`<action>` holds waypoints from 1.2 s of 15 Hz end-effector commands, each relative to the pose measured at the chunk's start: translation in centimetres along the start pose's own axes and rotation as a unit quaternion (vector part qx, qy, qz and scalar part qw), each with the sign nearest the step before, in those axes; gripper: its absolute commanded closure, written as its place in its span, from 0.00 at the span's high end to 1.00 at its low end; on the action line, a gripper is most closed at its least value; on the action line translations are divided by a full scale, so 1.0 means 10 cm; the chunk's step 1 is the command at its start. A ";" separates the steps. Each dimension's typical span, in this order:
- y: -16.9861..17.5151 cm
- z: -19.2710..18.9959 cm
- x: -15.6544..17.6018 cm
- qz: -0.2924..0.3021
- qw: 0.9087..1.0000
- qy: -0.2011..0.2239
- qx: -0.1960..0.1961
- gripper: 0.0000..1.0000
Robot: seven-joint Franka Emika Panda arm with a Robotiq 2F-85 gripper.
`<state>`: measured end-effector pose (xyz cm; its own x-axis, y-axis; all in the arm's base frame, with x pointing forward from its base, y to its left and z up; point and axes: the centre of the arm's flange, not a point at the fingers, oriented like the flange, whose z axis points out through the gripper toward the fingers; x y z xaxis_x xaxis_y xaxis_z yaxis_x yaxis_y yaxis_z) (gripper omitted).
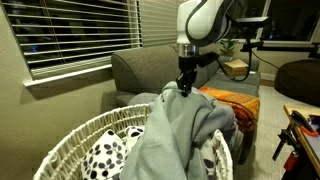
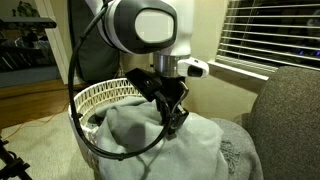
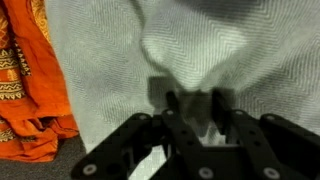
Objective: Put the fleece inside the basket
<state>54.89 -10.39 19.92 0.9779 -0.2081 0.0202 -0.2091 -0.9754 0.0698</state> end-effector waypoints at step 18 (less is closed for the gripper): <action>-0.74 -0.89 0.12 -0.138 0.988 -0.051 0.044 0.02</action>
<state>57.89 -5.15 25.11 0.9980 0.0064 -0.0623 0.0067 -1.0000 0.0045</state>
